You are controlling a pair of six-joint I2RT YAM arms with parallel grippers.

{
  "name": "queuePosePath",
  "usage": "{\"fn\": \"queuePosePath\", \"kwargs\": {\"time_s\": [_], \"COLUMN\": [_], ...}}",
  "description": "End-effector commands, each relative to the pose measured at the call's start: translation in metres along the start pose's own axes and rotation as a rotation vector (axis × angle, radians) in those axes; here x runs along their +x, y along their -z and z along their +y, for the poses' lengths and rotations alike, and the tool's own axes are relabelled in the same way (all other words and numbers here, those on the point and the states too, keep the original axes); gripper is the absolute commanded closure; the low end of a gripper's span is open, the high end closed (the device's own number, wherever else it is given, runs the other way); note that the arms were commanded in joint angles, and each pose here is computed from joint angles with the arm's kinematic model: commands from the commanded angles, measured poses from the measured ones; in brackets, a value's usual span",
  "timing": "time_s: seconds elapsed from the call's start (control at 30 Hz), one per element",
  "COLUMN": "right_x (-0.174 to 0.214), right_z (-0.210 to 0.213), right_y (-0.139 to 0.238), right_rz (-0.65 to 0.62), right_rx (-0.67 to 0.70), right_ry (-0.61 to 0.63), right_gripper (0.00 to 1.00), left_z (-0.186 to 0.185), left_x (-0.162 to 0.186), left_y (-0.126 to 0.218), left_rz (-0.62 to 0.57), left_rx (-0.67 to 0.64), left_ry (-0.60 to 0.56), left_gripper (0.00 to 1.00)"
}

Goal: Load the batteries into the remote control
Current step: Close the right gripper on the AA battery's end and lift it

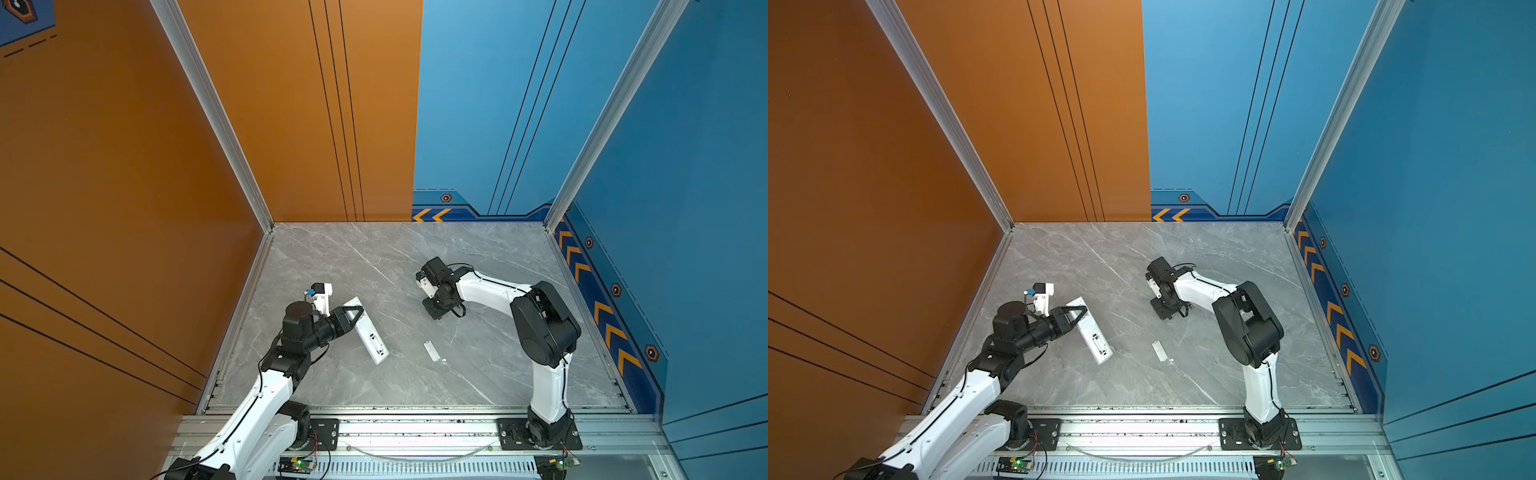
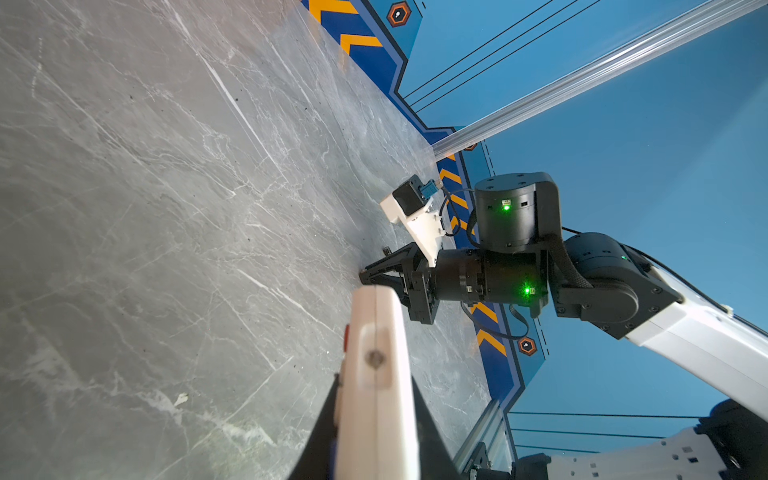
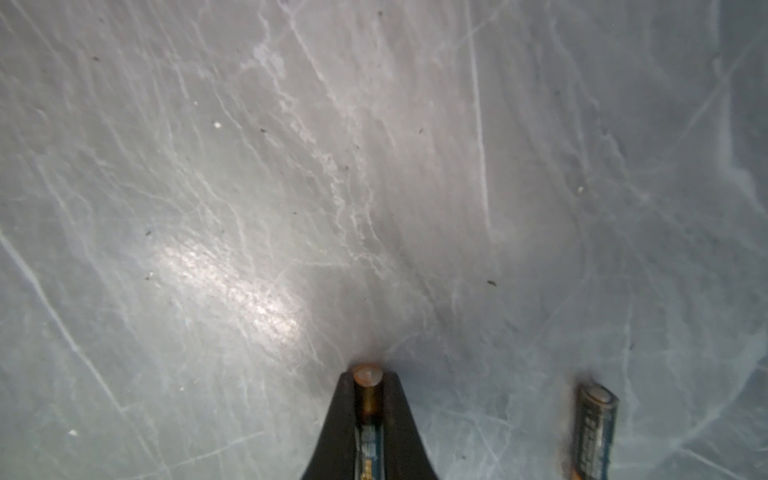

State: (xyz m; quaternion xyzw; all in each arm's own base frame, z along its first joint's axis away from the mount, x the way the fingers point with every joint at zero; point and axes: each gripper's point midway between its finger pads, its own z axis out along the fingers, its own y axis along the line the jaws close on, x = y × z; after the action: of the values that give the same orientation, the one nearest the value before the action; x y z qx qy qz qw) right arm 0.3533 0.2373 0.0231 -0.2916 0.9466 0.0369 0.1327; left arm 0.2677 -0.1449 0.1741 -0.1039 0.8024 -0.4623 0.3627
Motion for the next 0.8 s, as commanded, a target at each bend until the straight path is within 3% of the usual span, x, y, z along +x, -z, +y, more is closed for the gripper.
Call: {"fn": "queuePosePath", "kwargs": {"time_s": [0.0,0.4,0.77], "right_x": [0.019,0.018,0.018], "right_z": [-0.003,-0.001,0.000], "right_y": [-0.009,-0.004,0.003], "right_rz": [0.080,0.069,0.055], "right_rx": [0.006,-0.007,-0.014], "right_ry": [0.013,0.012,0.012], "right_gripper": [0.93,1.00,1.00], "left_z": [-0.013,-0.012,-0.011], "left_x": [-0.008,-0.009,-0.009], "left_y": [0.002,0.000,0.000], "left_rz": [-0.025,-0.023,-0.021], "left_rx": [0.029,0.028,0.024], "left_ry": [-0.040,-0.047,-0.042], "left_gripper": [1.00,1.00,1.00]}}
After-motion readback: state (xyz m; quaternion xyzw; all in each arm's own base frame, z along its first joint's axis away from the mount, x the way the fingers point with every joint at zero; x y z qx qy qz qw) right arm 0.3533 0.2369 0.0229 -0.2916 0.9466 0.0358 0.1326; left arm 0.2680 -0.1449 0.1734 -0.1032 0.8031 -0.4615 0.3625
